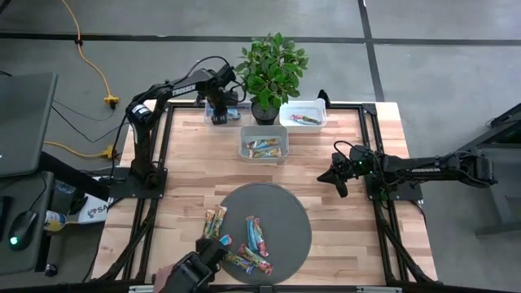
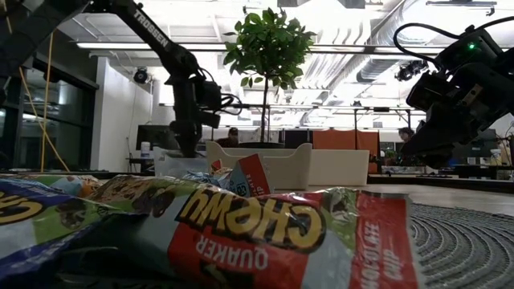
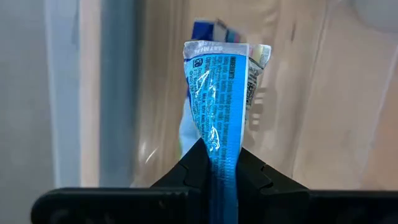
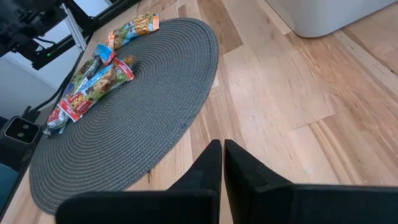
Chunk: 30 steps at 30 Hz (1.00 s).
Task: Pick and place Granola Bars by type
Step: Put the blue granola bar into the transparent bin
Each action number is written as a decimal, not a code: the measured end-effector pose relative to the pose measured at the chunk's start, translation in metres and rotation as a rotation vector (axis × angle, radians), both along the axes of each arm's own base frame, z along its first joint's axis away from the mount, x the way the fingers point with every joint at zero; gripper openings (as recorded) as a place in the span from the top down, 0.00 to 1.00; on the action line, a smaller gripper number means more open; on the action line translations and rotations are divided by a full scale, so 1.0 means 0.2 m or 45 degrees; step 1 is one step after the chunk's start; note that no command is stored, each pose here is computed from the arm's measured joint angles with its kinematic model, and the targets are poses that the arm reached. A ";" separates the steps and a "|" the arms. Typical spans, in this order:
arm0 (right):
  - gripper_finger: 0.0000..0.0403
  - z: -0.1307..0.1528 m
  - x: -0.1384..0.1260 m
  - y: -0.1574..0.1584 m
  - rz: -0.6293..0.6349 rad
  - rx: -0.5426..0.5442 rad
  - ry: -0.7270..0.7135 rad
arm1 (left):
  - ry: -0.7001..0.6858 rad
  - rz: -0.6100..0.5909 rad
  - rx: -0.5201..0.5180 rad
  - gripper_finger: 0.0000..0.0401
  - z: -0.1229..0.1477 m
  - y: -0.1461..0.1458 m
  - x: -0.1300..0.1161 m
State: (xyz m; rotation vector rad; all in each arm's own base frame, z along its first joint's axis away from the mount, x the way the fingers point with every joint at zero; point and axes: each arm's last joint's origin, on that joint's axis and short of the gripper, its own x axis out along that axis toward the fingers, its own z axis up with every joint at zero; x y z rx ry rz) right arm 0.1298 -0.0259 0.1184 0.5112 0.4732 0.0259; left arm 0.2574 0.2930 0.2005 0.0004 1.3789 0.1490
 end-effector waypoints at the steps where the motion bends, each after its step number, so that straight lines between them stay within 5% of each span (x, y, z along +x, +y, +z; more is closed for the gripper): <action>1: 1.00 0.00 0.00 0.00 -0.001 0.000 0.000 | -0.010 -0.003 -0.013 0.91 0.00 0.00 0.00; 16: 1.00 0.00 0.00 0.00 0.000 0.000 0.000 | -0.047 -0.038 -0.054 0.89 0.00 -0.03 0.04; 26: 1.00 0.00 0.00 0.00 0.000 0.000 0.000 | 0.070 0.044 -0.027 0.55 -0.01 -0.04 0.01; 30: 1.00 0.00 0.00 0.00 0.000 0.000 0.000 | 0.116 0.053 -0.045 0.49 0.02 -0.06 -0.02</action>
